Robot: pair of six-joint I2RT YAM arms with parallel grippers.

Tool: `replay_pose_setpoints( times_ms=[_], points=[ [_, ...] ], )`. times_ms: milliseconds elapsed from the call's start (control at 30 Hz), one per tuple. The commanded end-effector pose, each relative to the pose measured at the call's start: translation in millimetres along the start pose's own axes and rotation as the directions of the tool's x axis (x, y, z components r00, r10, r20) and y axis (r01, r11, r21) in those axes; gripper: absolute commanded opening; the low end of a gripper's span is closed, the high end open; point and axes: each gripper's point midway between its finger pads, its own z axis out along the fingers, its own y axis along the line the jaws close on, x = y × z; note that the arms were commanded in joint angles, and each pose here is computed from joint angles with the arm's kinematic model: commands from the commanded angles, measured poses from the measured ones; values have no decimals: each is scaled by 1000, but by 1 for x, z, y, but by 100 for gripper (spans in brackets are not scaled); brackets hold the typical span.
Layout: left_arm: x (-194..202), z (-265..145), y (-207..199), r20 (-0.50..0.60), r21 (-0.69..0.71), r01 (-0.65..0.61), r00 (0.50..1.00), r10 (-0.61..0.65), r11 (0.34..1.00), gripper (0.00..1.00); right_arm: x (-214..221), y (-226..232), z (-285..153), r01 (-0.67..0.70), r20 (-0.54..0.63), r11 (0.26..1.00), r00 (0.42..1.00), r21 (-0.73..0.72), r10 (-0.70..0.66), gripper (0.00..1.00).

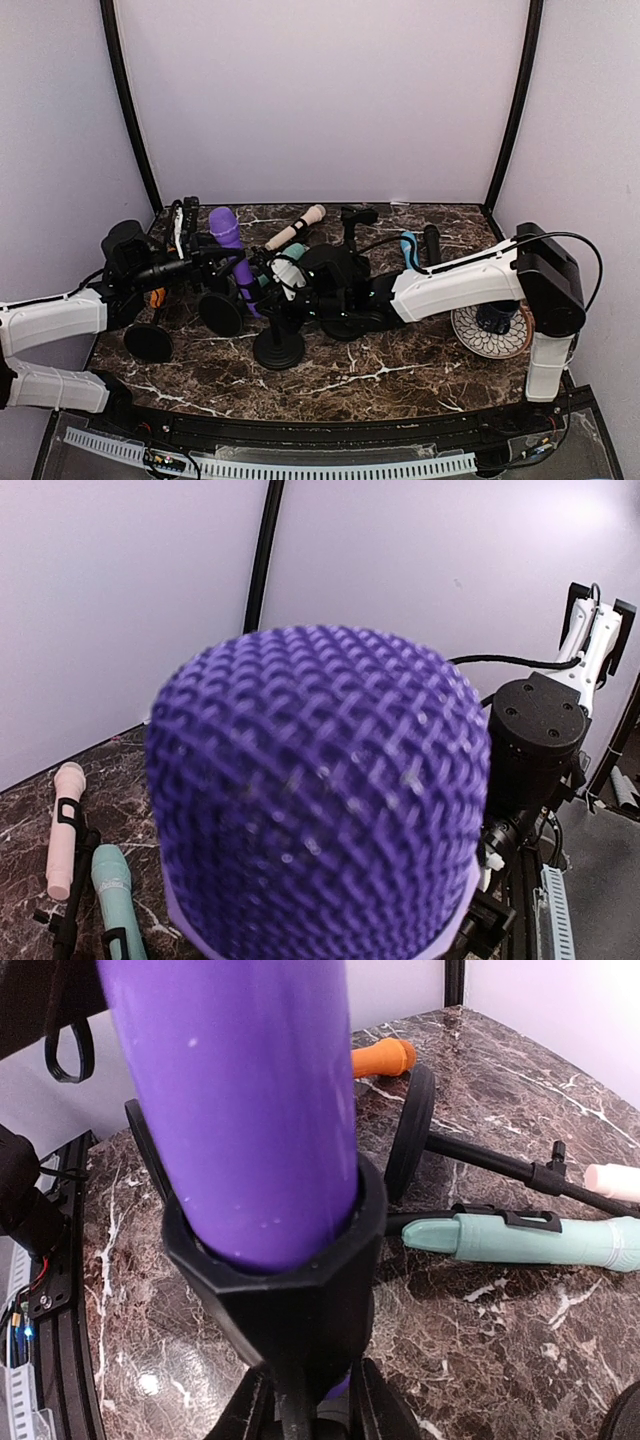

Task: Remove the microphone from the stand
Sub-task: Remove the microphone from the microphone stand.

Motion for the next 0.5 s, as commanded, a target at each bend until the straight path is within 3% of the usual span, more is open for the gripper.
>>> replay_pose_setpoints(
  times_ms=[0, 267, 467],
  points=[
    [-56, 6, 7, 77, -11, -89, 993, 90, 996, 0, 91, -52, -1, -19, -280, 983, 957, 182, 70, 0],
    [-80, 24, -2, 96, 111, -92, 992, 82, 990, 0, 92, -53, 2, -10, -286, 982, 956, 189, 64, 0],
    [-91, 22, -1, 121, 85, -133, 985, 122, 988, 0, 95, -54, 4, -10, -291, 981, 954, 192, 67, 0]
  ],
)
